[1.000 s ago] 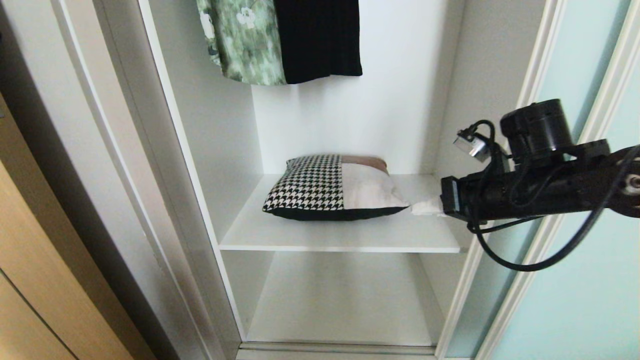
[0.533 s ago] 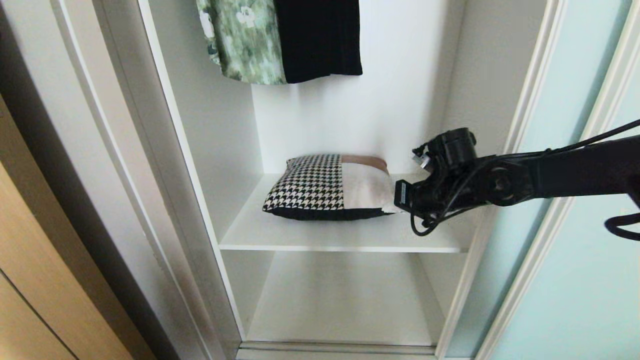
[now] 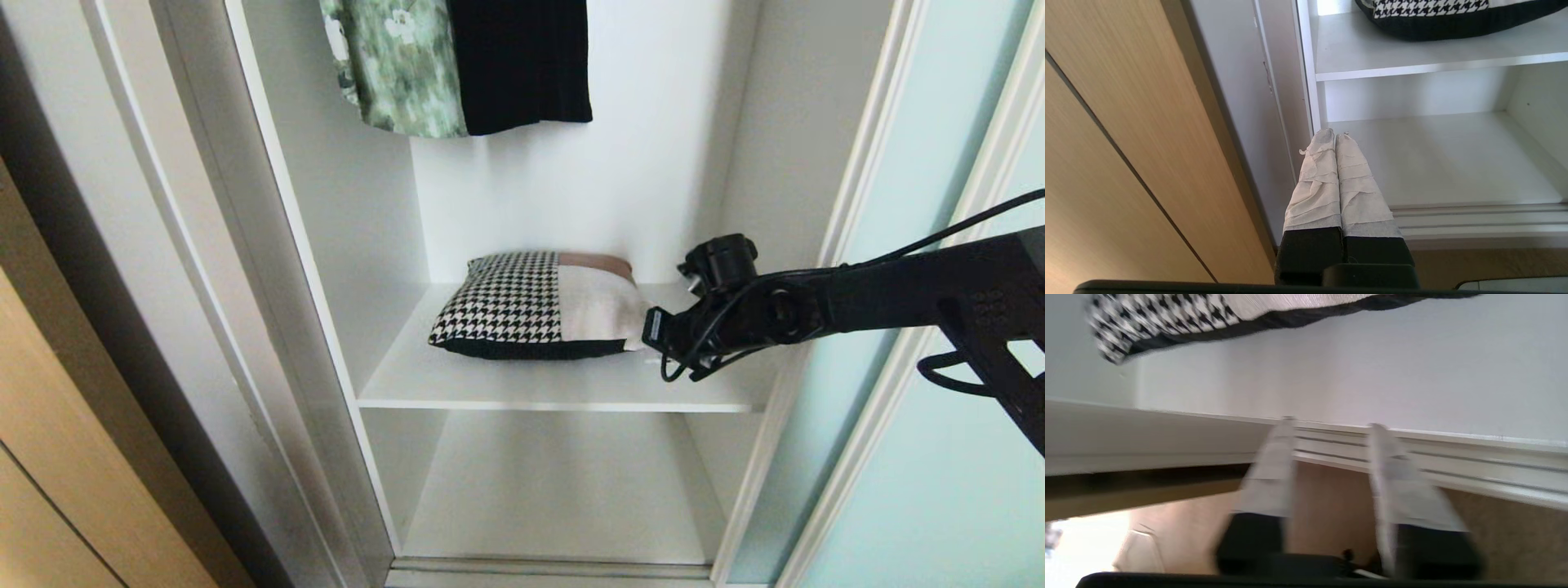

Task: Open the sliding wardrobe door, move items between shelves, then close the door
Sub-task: Place the pillow on the lower shelf

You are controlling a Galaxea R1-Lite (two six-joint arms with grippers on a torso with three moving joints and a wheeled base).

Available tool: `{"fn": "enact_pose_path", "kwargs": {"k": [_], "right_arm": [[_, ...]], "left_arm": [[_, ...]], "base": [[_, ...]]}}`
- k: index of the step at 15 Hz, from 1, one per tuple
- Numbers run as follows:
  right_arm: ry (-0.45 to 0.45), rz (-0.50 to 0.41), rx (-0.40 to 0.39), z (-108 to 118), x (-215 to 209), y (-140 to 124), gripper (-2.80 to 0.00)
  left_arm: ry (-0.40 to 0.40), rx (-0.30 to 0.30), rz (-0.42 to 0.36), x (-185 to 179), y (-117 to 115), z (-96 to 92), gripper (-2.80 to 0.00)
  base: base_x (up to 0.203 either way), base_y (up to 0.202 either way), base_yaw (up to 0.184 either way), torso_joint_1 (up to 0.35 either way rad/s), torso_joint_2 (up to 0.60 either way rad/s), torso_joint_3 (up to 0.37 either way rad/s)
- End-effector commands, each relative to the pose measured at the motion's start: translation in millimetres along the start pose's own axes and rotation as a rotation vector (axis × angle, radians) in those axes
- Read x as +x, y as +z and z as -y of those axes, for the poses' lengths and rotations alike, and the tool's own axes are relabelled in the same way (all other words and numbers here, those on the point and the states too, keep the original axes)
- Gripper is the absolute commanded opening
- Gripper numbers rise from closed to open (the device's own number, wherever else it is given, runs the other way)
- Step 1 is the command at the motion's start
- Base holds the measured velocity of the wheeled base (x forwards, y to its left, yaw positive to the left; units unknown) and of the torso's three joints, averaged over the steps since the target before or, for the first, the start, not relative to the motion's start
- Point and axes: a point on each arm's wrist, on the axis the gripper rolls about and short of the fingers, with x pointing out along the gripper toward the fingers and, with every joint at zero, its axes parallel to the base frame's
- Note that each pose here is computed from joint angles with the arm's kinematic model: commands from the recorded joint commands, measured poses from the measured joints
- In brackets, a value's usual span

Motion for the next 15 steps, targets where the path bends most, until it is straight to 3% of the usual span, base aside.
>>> {"fn": "enact_pose_path", "kwargs": {"k": [1,4,6,10,15], "right_arm": [[-0.001,0.03,0.02,4,-8,8,0.0],[-0.016,0.073,0.044,28,9,19,0.0],[-0.014,0.101,0.049,39,27,26,0.0],[0.028,0.154,0.087,44,48,42,0.0],[0.086,0.141,0.088,51,52,45,0.0]], "left_arm": [[0.009,0.0,-0.008,0,0,-0.2,-2.8],[0.019,-0.002,0.015,-1,5,-0.9,-2.8],[0.025,-0.001,0.057,-7,27,-3.2,-2.8],[0.024,-0.013,0.029,-8,60,-7.0,-2.8],[0.012,-0.154,-0.026,17,119,-14.4,-2.8]], "base": [[0.0,0.0,0.0,0.0,0.0,0.0],[0.0,0.0,0.0,0.0,0.0,0.0],[0.0,0.0,0.0,0.0,0.0,0.0],[0.0,0.0,0.0,0.0,0.0,0.0],[0.0,0.0,0.0,0.0,0.0,0.0]]}}
